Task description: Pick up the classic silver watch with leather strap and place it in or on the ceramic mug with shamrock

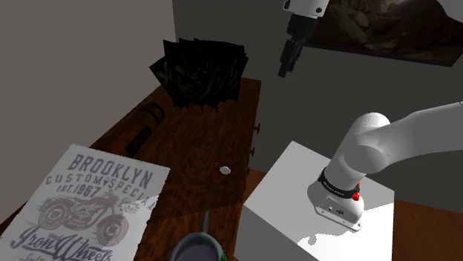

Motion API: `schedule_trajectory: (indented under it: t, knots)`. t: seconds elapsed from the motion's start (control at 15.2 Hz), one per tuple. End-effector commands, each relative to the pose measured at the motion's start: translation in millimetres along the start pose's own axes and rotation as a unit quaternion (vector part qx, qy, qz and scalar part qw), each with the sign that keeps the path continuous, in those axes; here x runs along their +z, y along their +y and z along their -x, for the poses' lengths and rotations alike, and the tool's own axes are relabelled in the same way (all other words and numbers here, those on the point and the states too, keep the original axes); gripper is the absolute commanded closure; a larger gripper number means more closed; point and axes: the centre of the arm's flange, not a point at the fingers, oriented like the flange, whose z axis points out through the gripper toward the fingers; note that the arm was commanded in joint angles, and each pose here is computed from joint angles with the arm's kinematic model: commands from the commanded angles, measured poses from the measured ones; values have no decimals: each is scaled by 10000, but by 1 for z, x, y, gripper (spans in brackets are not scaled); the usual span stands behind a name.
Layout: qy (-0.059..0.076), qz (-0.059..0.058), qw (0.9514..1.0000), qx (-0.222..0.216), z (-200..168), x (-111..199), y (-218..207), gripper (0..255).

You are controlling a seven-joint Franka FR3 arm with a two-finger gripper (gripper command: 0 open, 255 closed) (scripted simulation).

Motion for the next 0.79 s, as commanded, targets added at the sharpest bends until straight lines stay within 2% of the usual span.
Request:
schedule_trajectory:
  t: [0.0, 0.73]
  knots:
    - [0, 0, 10000, 0, 0, 0, 0, 0]
    - [72, 424, 9988, -224, -29, 103, -111, 0]
